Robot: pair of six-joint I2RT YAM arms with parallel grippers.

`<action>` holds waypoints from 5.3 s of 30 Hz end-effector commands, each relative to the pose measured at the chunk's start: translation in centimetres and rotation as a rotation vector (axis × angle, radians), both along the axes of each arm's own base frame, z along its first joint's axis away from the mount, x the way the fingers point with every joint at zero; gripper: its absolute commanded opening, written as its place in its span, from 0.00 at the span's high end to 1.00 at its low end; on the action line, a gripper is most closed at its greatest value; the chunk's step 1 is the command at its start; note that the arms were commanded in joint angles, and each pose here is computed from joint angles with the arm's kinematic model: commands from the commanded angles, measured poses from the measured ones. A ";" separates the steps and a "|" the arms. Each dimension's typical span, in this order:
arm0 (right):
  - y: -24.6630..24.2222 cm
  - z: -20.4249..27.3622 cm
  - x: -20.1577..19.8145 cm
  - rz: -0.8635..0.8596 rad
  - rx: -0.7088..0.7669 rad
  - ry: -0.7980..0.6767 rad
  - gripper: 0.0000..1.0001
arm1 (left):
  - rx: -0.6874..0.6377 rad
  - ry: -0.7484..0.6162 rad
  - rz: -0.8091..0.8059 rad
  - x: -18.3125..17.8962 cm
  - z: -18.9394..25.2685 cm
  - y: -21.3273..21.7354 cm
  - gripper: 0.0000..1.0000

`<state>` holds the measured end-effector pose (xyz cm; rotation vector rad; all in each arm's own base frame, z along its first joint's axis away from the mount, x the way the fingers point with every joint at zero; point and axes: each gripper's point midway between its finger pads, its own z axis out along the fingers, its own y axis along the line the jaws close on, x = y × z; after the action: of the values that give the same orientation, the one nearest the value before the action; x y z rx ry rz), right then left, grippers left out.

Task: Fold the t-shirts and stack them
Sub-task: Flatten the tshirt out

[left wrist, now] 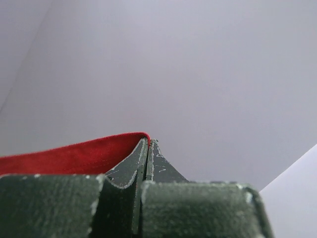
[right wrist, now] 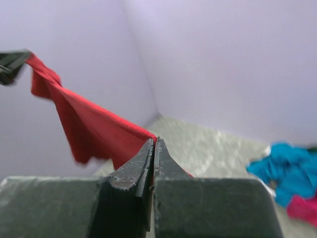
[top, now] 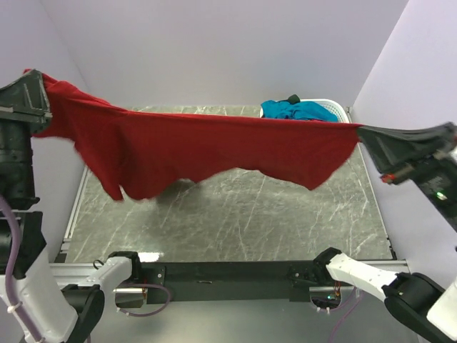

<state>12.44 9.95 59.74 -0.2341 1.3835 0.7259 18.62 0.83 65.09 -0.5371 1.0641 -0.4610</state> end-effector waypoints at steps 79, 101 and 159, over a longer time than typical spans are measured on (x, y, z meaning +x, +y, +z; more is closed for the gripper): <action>5.7 -21.8 25.8 -0.215 -0.290 0.390 1.00 | 0.353 0.469 -0.356 29.8 -23.2 -6.8 0.99; 9.7 -32.8 31.3 -0.204 -0.415 0.651 0.43 | 0.062 0.862 -0.346 30.4 -41.9 -6.2 0.01; 16.1 -48.5 34.9 0.001 -0.432 1.033 0.50 | -0.110 0.923 -0.276 34.2 -44.8 -2.8 0.01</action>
<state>47.32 25.34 4.31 -0.1578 2.6865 0.4809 55.47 -7.42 15.04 -0.6728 2.1581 -0.7087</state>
